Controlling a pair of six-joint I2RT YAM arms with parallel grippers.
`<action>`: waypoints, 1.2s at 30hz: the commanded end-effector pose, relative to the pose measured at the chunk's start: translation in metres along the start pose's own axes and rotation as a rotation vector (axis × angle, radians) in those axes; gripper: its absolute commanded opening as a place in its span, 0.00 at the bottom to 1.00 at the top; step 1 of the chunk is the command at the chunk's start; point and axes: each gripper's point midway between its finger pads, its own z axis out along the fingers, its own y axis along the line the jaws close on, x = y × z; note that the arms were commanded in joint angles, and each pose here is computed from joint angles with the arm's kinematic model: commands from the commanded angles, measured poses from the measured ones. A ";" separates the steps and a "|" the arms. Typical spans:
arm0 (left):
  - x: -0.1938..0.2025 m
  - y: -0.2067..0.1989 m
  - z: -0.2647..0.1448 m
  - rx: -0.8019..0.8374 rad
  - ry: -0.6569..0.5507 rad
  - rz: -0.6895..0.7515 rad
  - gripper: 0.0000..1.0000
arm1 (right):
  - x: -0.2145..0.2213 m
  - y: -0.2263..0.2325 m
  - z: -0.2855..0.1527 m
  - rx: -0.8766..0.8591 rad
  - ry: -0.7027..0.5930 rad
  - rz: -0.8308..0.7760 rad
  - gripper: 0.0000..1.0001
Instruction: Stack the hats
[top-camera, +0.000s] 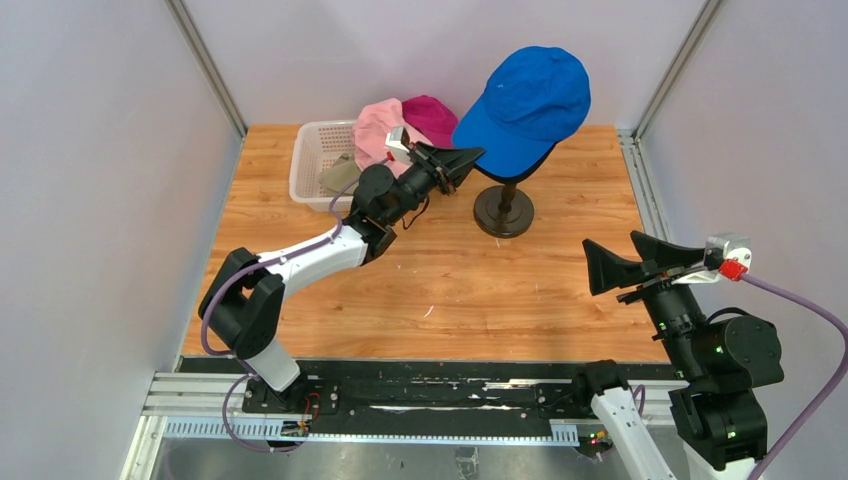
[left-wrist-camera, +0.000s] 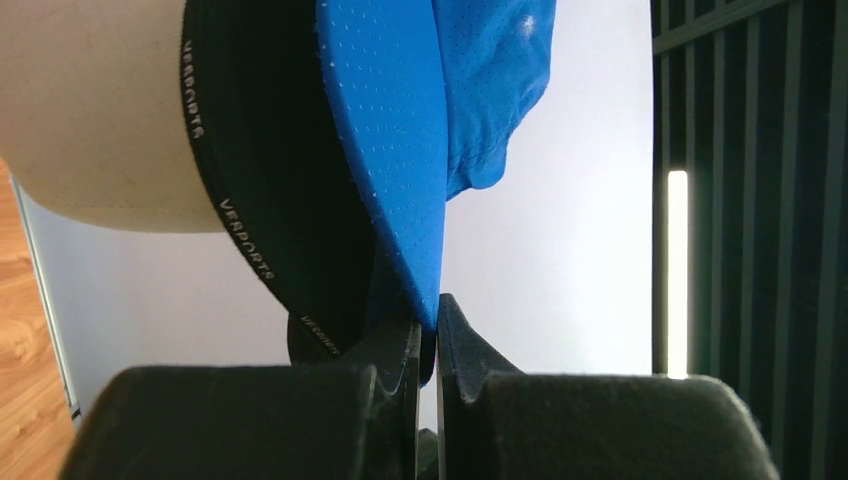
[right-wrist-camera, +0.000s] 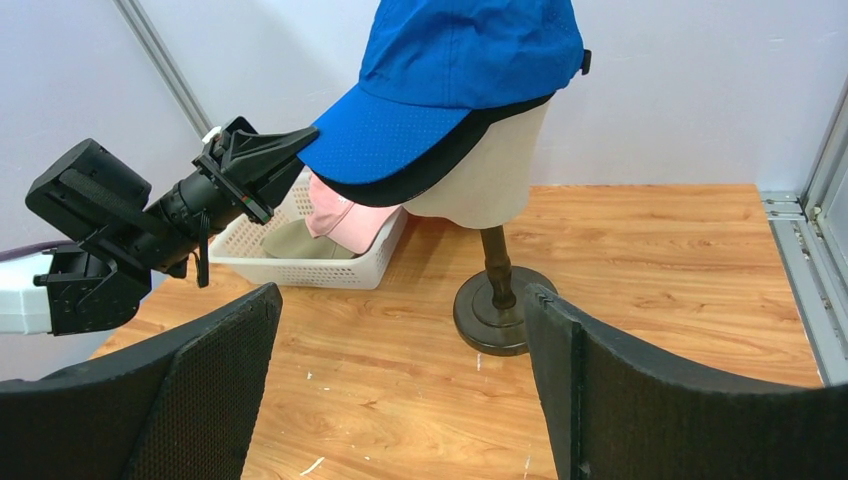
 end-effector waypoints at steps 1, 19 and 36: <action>-0.006 0.033 -0.006 -0.113 -0.028 -0.030 0.00 | -0.003 -0.004 -0.002 0.022 -0.017 -0.016 0.90; -0.015 0.044 -0.004 -0.117 -0.039 -0.049 0.00 | 0.000 -0.006 0.001 0.028 -0.008 -0.023 0.90; -0.014 0.013 -0.012 -0.109 -0.056 0.039 0.19 | -0.004 -0.002 -0.002 0.011 -0.020 -0.012 0.90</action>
